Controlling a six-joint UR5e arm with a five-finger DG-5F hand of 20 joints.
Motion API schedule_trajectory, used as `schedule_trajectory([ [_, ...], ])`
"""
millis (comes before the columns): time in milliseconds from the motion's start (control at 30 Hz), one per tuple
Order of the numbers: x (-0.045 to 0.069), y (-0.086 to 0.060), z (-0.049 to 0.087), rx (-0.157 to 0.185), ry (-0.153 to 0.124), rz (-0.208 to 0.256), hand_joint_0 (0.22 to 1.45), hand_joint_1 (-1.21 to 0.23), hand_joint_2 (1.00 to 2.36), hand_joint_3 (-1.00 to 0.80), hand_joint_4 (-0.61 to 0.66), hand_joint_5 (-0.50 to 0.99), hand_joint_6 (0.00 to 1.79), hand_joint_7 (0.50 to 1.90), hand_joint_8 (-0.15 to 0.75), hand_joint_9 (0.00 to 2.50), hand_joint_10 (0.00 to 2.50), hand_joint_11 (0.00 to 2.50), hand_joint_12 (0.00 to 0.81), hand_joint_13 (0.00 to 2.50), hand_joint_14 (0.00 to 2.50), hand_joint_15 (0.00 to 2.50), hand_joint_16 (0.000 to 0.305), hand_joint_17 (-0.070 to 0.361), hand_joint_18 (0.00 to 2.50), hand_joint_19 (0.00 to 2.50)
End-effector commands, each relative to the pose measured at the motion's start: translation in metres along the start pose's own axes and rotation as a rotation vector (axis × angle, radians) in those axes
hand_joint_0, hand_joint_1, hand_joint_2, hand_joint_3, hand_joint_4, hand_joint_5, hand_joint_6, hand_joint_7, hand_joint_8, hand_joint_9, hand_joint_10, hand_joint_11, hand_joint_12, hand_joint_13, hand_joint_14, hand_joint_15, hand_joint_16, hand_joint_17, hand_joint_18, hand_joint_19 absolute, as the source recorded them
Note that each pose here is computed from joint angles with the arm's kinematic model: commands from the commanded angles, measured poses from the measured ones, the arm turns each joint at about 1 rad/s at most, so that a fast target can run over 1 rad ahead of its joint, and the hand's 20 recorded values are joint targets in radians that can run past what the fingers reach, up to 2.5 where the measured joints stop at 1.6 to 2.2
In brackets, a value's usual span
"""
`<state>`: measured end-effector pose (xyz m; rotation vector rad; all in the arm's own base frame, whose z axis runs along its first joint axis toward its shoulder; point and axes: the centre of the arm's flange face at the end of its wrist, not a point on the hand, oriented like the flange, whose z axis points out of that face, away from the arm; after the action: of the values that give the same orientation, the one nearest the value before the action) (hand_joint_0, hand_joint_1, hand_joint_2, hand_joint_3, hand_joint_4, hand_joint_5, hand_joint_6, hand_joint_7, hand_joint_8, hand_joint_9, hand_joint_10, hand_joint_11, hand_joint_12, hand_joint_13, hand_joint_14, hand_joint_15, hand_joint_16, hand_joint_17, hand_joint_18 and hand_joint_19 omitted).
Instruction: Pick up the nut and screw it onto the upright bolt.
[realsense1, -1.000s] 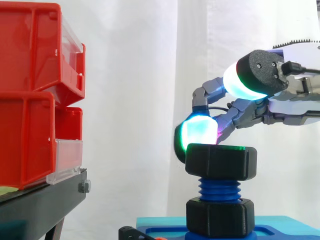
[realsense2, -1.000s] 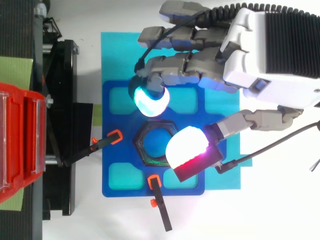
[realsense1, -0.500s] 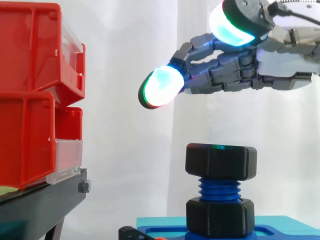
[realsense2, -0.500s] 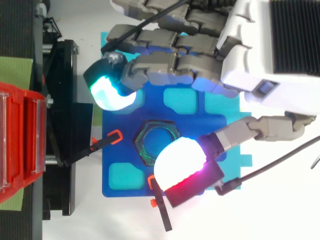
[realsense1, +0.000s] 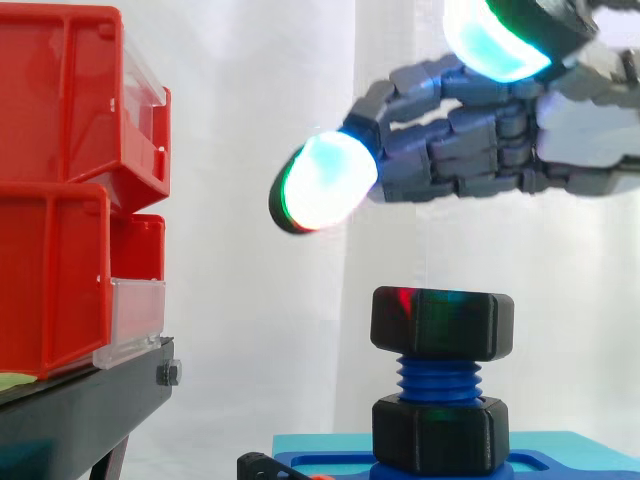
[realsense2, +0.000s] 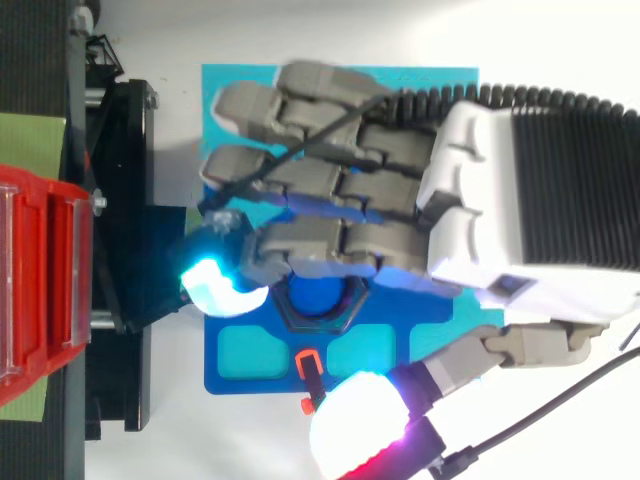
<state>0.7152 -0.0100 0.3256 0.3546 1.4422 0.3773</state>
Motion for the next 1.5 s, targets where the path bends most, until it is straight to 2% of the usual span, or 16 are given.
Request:
schedule_trajectory([
  [0, 0.013, 0.001, -0.003, -0.014, -0.029, 0.022, 0.46, -0.15, 1.0, -0.5, 0.06, -0.24, 0.5, 0.63, 0.208, 0.19, 0.0, 0.0, 0.336, 0.0, 0.0, 0.0, 0.046, 0.105, 0.0, 0.0],
  [167, 0.015, 0.005, -0.003, -0.017, -0.025, 0.022, 0.46, -0.15, 1.0, -0.5, 0.08, -0.23, 0.5, 0.65, 0.213, 0.2, 0.0, 0.0, 0.335, 0.0, 0.0, 0.0, 0.046, 0.104, 0.0, 0.0],
  [300, 0.017, 0.007, -0.005, -0.014, -0.008, 0.02, 0.46, -0.16, 1.0, -0.5, 0.07, -0.23, 0.5, 0.62, 0.21, 0.19, 0.0, 0.0, 0.335, 0.0, 0.0, 0.0, 0.046, 0.104, 0.0, 0.0],
  [400, 0.02, 0.007, -0.006, -0.011, 0.012, 0.024, 0.46, -0.16, 1.0, -0.5, 0.05, -0.24, 0.5, 0.6, 0.206, 0.17, 0.0, 0.0, 0.334, 0.0, 0.0, 0.0, 0.046, 0.104, 0.0, 0.0],
  [467, 0.021, 0.006, -0.009, -0.008, 0.036, 0.043, 0.46, -0.16, 1.0, -0.5, 0.05, -0.24, 0.5, 0.59, 0.202, 0.16, 0.0, 0.0, 0.333, 0.0, 0.0, 0.0, 0.047, 0.105, 0.0, 0.0],
  [533, 0.021, 0.007, -0.009, -0.01, 0.04, 0.049, 0.46, -0.16, 1.0, -0.5, 0.05, -0.24, 0.5, 0.59, 0.201, 0.15, 0.0, 0.0, 0.333, 0.0, 0.0, 0.0, 0.047, 0.105, 0.0, 0.0],
  [600, 0.024, 0.007, -0.012, -0.019, 0.07, 0.078, 0.46, -0.16, 1.0, -0.5, 0.05, -0.24, 0.5, 0.59, 0.2, 0.14, 0.0, 0.0, 0.334, 0.0, 0.0, 0.0, 0.047, 0.106, 0.0, 0.0],
  [633, 0.026, 0.007, -0.012, -0.022, 0.075, 0.084, 0.46, -0.16, 1.0, -0.5, 0.05, -0.24, 0.5, 0.59, 0.199, 0.14, 0.0, 0.0, 0.334, 0.0, 0.0, 0.0, 0.047, 0.106, 0.0, 0.0],
  [733, 0.025, 0.008, -0.012, -0.027, 0.077, 0.1, 0.46, -0.16, 1.0, -0.5, 0.05, -0.24, 0.5, 0.59, 0.199, 0.14, 0.0, 0.0, 0.335, 0.0, 0.0, 0.0, 0.047, 0.106, 0.0, 0.0],
  [933, 0.025, 0.007, -0.011, -0.037, 0.079, 0.102, 0.46, -0.16, 1.0, -0.5, 0.05, -0.24, 0.5, 0.58, 0.199, 0.14, 0.0, 0.0, 0.336, 0.0, 0.0, 0.0, 0.047, 0.106, 0.0, 0.0],
  [1233, 0.023, -0.001, -0.014, -0.026, 0.095, 0.096, 0.46, -0.18, 1.0, -0.5, 0.1, -0.2, 0.5, 0.56, 0.186, 0.14, 0.0, 0.0, 0.332, 0.0, 0.0, 0.0, 0.047, 0.106, 0.0, 0.0],
  [1467, 0.02, -0.007, -0.014, -0.059, 0.114, 0.097, 0.46, -0.18, 1.0, -0.5, 0.15, -0.2, 0.5, 0.56, 0.186, 0.15, 0.0, 0.0, 0.327, 0.0, 0.0, 0.0, 0.045, 0.101, 0.0, 0.0],
])
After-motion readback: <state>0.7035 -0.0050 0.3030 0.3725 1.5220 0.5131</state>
